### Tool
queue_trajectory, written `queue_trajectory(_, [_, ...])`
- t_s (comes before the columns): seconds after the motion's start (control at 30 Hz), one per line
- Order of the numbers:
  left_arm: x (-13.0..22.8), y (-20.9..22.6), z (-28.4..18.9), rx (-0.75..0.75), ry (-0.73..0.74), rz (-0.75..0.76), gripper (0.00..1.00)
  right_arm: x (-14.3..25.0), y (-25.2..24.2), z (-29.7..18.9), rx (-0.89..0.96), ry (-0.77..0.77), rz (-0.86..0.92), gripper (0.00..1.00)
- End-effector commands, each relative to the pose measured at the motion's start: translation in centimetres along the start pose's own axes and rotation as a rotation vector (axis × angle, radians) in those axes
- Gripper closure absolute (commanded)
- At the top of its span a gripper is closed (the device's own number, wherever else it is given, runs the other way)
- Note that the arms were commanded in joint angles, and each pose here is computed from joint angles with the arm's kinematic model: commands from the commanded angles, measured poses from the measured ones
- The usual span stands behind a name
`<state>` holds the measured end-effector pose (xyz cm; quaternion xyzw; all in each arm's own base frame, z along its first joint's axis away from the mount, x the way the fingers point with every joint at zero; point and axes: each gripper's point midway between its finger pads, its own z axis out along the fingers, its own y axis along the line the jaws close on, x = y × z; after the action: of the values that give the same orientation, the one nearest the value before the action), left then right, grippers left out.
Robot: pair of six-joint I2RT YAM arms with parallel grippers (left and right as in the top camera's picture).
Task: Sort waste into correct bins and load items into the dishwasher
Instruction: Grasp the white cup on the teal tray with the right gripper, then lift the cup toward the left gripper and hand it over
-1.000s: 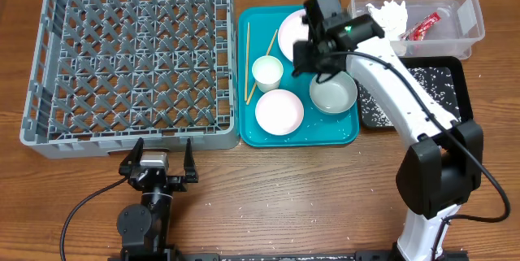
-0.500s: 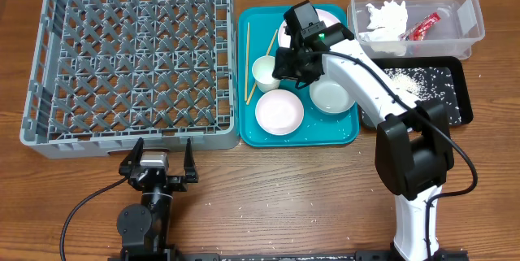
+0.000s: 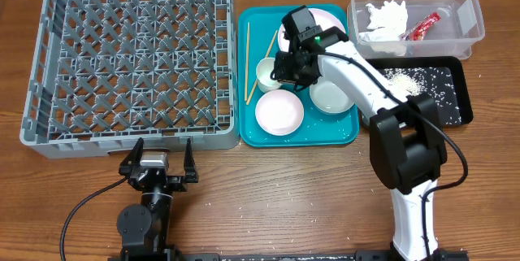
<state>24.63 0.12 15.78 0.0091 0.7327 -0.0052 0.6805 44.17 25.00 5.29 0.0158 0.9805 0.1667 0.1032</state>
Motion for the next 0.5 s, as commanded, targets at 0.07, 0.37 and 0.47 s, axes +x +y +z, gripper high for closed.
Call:
queue_trajectory(0.07, [-2.0,0.2,-0.2,-0.009,-0.081,-0.033,0.0,-1.9,1.2,-3.7,-0.055,-0.035,0.013,0.96])
queue_trajectory(0.37, [-8.7,-1.6,-1.1,0.1,-0.007,-0.201,0.0,-5.8,1.2,-19.4,-0.139,-0.285,0.04,0.96])
queue_trajectory(0.47, [-10.8,-2.9,0.4,0.17,0.108,-0.265,0.0,-5.5,1.0,-21.3,-0.145,-0.307,0.042,0.96])
